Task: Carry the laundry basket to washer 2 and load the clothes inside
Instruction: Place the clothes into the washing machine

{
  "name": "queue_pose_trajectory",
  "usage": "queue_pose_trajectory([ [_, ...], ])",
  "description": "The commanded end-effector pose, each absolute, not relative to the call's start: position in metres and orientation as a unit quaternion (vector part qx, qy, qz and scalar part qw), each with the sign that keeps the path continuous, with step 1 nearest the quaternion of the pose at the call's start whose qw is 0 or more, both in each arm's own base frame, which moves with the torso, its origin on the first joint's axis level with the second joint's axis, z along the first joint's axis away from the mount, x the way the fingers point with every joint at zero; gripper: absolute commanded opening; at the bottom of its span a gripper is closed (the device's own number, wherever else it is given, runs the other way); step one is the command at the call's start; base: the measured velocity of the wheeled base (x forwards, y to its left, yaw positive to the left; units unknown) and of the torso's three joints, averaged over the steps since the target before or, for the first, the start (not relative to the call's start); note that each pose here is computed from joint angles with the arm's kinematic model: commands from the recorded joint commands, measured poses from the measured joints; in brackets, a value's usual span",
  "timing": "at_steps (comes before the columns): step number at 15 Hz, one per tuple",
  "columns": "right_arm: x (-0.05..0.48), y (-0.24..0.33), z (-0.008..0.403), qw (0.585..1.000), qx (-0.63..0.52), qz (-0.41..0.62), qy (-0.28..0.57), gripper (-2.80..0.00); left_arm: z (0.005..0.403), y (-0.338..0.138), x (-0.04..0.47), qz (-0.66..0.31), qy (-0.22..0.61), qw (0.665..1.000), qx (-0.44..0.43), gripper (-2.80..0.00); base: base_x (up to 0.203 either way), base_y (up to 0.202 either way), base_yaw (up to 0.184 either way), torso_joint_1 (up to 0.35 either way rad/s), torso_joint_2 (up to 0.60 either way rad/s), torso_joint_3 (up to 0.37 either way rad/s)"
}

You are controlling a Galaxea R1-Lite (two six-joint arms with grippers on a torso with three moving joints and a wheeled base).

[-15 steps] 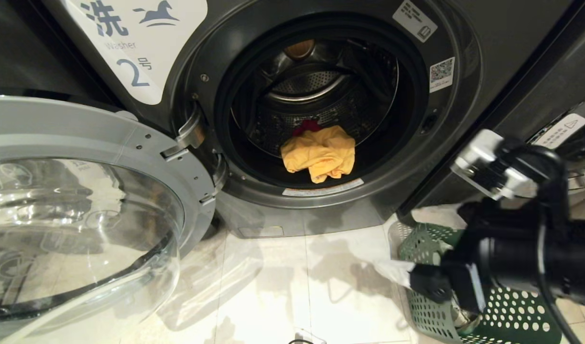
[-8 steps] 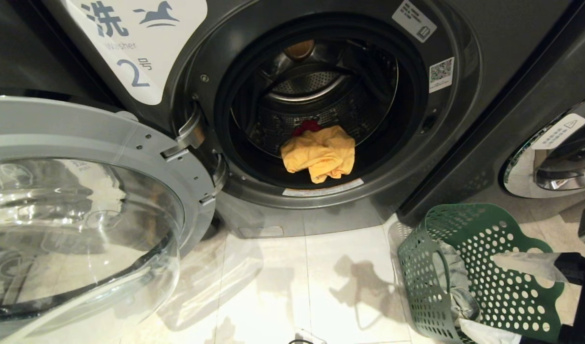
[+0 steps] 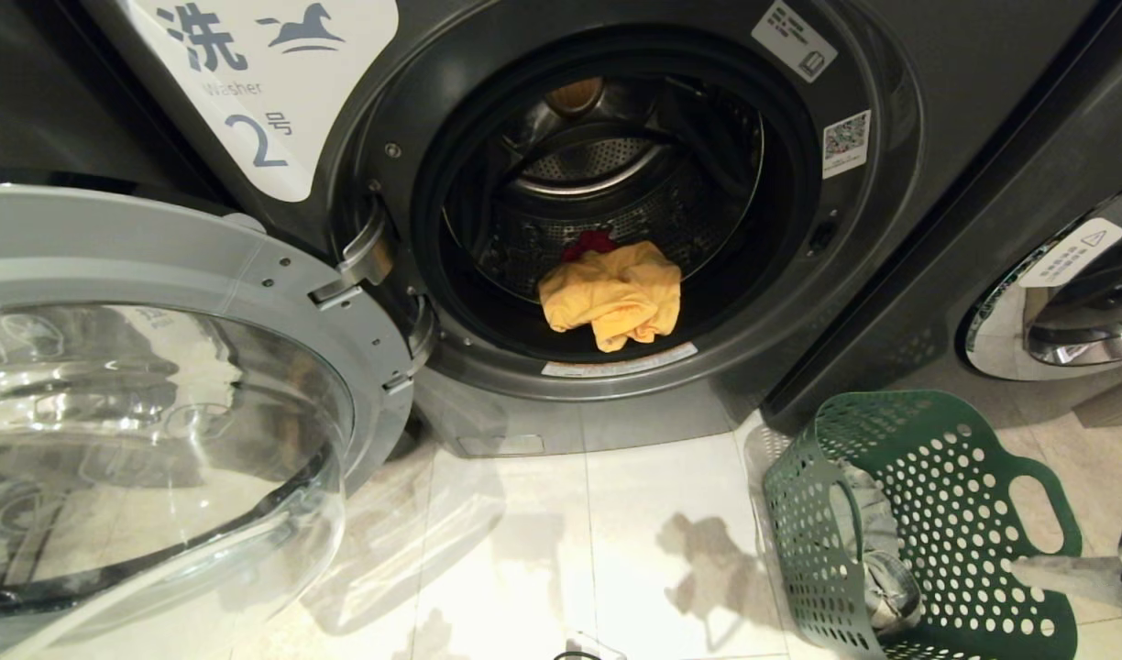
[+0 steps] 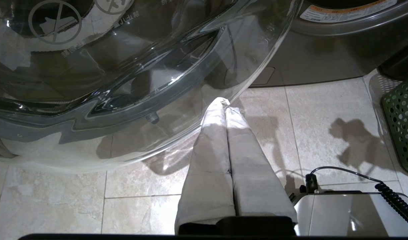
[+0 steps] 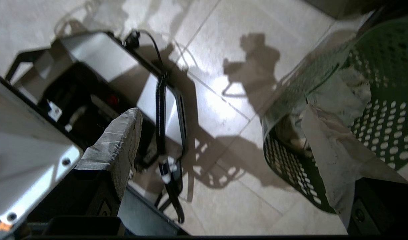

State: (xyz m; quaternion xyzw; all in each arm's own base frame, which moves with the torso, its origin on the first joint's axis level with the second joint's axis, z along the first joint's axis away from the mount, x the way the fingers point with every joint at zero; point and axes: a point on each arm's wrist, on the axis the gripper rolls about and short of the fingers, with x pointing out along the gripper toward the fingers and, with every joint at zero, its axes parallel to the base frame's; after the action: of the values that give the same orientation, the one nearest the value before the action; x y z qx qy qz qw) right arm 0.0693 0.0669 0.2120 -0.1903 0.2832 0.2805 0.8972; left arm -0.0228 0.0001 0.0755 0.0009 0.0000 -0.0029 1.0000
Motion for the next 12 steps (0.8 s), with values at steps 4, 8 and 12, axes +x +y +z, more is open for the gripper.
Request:
queue_pose_trajectory([
  [4,0.079,0.059,0.192,0.884,-0.198,0.214,0.364,0.0,0.075,0.0,-0.023,-0.003,0.0,1.0,0.001,-2.8,0.0,0.0,0.0,0.0,0.0,0.0],
  [8,0.119,0.076,0.182,0.879,-0.146,0.134,0.434,0.0,0.075,0.0,-0.023,-0.003,0.0,1.0,0.001,-2.8,0.0,0.0,0.0,0.0,0.0,0.0],
  [12,0.158,0.049,0.183,0.886,-0.061,-0.001,0.46,0.0,0.075,0.0,-0.023,-0.003,0.0,1.0,0.001,-2.8,0.0,0.0,0.0,0.0,0.0,0.0],
])
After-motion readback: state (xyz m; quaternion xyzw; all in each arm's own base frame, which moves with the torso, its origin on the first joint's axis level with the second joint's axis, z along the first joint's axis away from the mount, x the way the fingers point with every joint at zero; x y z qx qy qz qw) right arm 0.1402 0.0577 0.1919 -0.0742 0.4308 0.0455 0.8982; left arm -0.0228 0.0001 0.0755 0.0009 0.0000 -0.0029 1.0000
